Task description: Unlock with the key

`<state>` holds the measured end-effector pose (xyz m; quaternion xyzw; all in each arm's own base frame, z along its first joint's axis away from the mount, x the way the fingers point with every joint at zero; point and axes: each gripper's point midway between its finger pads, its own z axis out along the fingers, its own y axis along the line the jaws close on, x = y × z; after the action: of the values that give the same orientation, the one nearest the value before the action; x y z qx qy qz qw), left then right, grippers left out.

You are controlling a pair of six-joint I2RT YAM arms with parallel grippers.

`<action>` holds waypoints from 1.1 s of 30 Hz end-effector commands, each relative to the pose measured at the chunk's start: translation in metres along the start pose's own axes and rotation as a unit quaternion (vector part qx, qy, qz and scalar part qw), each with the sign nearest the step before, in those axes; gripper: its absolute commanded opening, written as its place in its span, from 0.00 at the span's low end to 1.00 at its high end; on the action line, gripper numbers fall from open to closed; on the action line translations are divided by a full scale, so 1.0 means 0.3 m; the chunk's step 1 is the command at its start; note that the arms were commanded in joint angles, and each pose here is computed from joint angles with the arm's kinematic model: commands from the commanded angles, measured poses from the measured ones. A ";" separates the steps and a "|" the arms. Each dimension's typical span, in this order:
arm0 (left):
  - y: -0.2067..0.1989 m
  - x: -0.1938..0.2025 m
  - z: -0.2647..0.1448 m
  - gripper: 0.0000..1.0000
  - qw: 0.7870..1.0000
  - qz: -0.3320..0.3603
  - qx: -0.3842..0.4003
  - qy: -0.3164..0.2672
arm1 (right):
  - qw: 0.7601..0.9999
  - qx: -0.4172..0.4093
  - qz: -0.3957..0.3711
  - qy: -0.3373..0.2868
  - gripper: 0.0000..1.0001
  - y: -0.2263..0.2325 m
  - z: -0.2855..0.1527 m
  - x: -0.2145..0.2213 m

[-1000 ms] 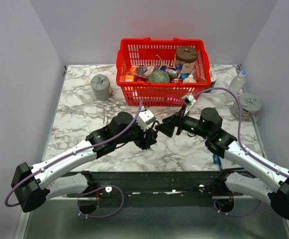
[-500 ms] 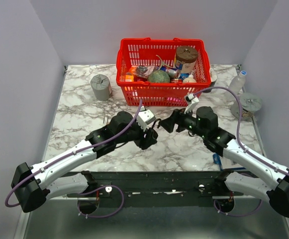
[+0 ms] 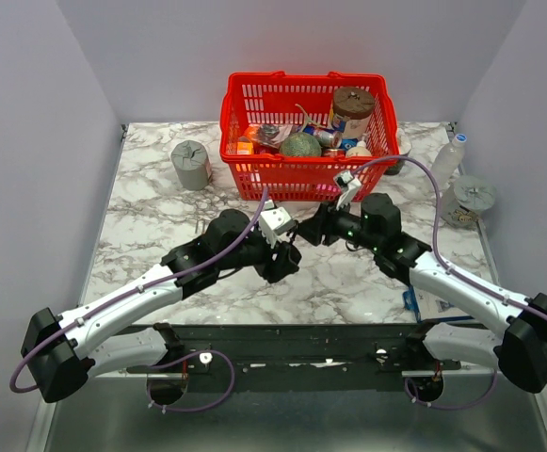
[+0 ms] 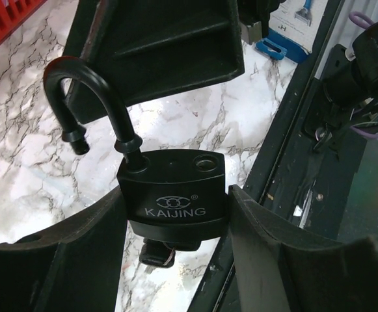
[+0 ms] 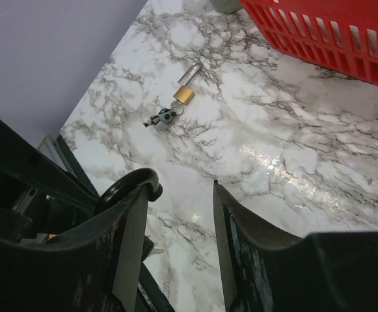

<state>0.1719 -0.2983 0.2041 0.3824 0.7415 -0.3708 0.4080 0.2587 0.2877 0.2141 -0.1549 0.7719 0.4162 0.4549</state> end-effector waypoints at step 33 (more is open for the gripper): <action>0.168 -0.022 0.009 0.00 0.989 -0.031 -0.144 -0.007 | 0.990 0.125 0.025 -0.068 0.80 -0.126 -0.098 -0.065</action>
<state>0.2013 -0.2790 0.1801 0.3253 0.7967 -0.2871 0.4207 0.2738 0.2569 0.2245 -0.0734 0.7809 0.3701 0.4979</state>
